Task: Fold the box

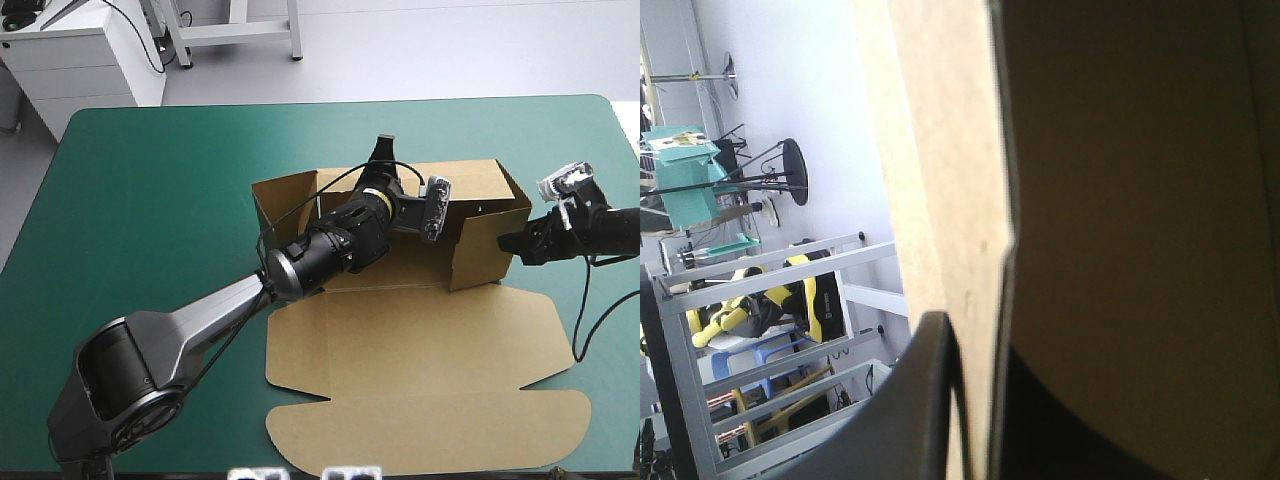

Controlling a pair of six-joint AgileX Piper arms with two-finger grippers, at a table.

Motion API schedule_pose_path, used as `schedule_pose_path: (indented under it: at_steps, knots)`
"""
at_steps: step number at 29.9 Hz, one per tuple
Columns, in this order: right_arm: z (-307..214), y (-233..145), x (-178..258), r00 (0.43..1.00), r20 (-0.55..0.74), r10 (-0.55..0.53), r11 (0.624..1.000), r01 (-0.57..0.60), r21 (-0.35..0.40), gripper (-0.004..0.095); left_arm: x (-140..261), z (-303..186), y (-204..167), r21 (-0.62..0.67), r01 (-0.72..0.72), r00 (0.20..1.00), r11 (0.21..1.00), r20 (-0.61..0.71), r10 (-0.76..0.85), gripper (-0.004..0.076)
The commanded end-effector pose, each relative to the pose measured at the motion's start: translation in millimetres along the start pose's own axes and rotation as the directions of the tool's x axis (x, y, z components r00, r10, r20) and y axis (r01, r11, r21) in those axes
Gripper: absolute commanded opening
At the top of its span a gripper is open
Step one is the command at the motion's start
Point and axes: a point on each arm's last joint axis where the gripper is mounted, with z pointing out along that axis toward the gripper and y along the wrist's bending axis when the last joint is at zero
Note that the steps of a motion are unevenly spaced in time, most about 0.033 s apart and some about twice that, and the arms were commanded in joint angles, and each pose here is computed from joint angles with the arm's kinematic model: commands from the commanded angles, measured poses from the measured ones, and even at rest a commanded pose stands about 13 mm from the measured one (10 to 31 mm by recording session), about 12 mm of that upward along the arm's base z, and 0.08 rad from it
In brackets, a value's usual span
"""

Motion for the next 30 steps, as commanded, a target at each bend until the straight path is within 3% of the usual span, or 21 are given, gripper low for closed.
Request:
schedule_pose_path:
  at_steps: [1, 5, 11, 19, 24, 27, 30]
  knots:
    - [-13, 9, -13, 0.997, 0.077, -0.03, 1.0, 0.03, 0.0, 0.0507, -6, -16, 9, -0.017, 0.055, 0.996, 0.998, 0.07, -0.054, -0.0008]
    - [-7, 11, -17, 0.993, 0.099, -0.071, 0.997, 0.072, -0.009, 0.0536, -7, -16, 10, -0.019, 0.055, 0.996, 0.998, 0.073, -0.054, -0.0008]
    - [25, 11, -19, 0.994, 0.032, -0.106, 0.993, 0.108, -0.043, 0.0581, -7, -16, 10, -0.019, 0.053, 0.996, 0.998, 0.076, -0.052, -0.0008]
    - [39, -3, -24, 0.994, 0.112, -0.019, 1.0, 0.019, 0.003, 0.0582, -7, -16, 9, -0.018, 0.053, 0.996, 0.998, 0.074, -0.052, -0.0008]
    - [46, -8, -29, 0.981, 0.193, 0.018, 1.0, -0.015, -0.016, 0.0572, -7, -16, 10, -0.019, 0.053, 0.996, 0.998, 0.076, -0.052, -0.0008]
    - [49, -11, -32, 0.969, 0.242, 0.041, 0.999, -0.035, -0.027, 0.0483, -7, -16, 10, -0.021, 0.052, 0.996, 0.998, 0.078, -0.05, -0.0008]
    - [50, -14, -33, 0.964, 0.259, 0.062, 0.998, -0.057, -0.025, 0.0241, -7, -16, 10, -0.022, 0.052, 0.996, 0.998, 0.08, -0.05, -0.0008]
